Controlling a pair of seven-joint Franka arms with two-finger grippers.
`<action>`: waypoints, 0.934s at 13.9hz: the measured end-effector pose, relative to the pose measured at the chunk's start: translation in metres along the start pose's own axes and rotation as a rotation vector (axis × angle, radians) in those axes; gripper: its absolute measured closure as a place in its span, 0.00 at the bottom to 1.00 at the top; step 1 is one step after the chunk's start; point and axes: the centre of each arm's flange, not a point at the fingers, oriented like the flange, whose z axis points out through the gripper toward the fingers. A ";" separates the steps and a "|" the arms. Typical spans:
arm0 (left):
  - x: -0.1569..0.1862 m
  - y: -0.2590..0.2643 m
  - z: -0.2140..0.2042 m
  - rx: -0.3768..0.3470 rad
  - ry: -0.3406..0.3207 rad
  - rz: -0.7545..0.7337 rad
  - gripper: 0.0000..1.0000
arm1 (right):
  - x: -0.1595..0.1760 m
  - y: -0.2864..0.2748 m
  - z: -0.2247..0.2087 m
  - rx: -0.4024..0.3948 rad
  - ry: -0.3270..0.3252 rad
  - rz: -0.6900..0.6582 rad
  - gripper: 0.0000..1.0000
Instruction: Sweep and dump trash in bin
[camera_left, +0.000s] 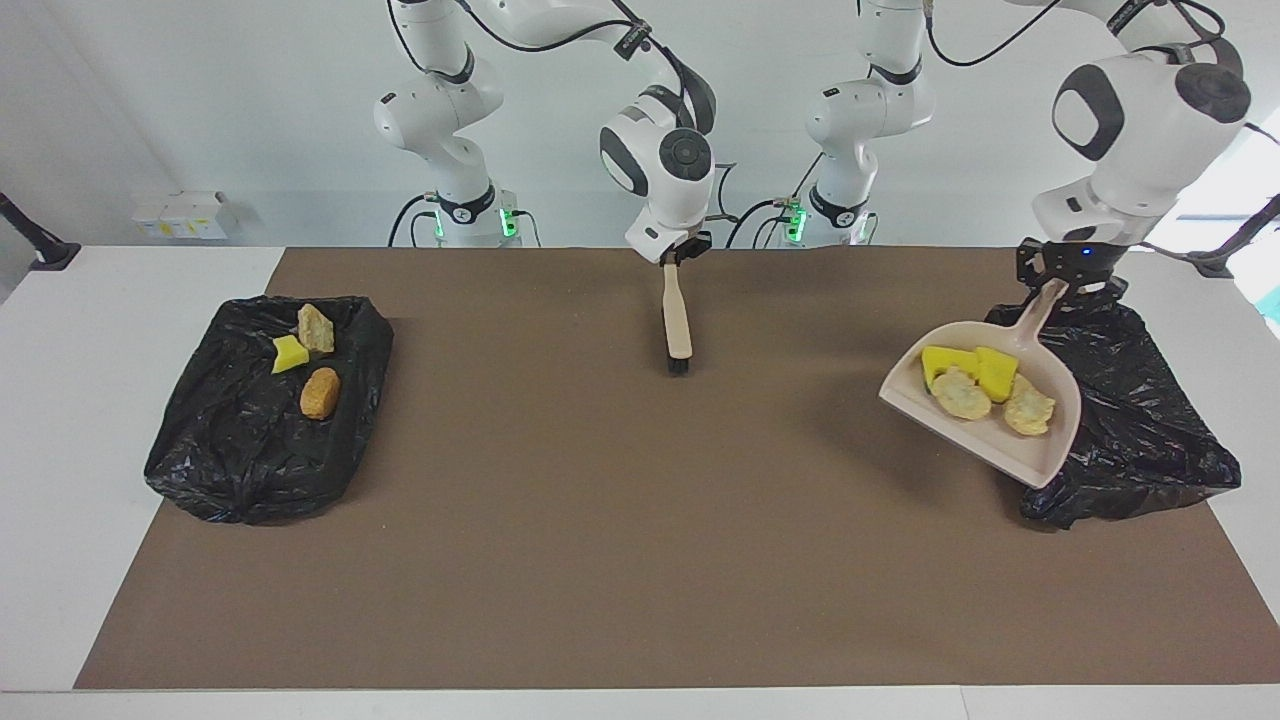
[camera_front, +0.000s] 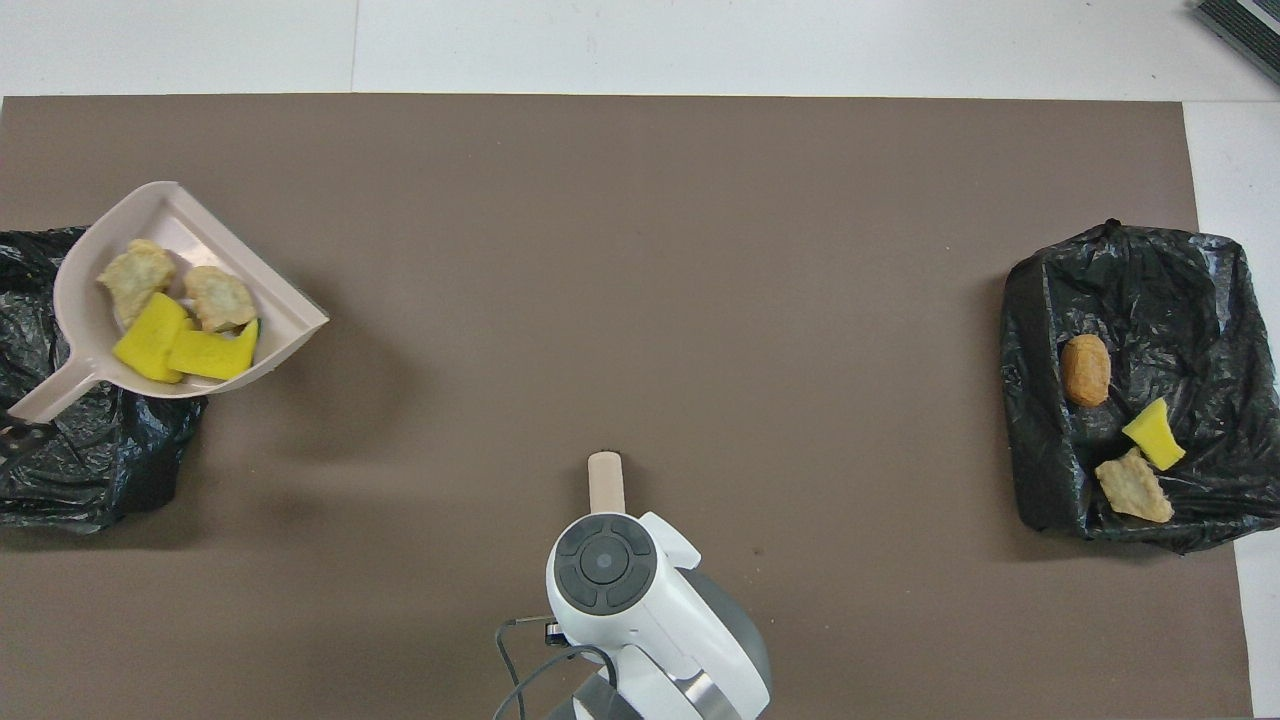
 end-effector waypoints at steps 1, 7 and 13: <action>-0.027 -0.016 0.001 -0.008 -0.002 0.002 0.68 | 0.001 0.001 0.001 -0.003 -0.003 0.002 0.72; -0.157 -0.102 -0.009 -0.032 -0.071 0.102 0.68 | 0.001 0.001 -0.043 -0.002 -0.018 -0.002 0.14; -0.152 -0.153 -0.030 0.049 -0.346 0.167 0.68 | 0.023 0.059 -0.146 -0.013 -0.040 -0.051 0.00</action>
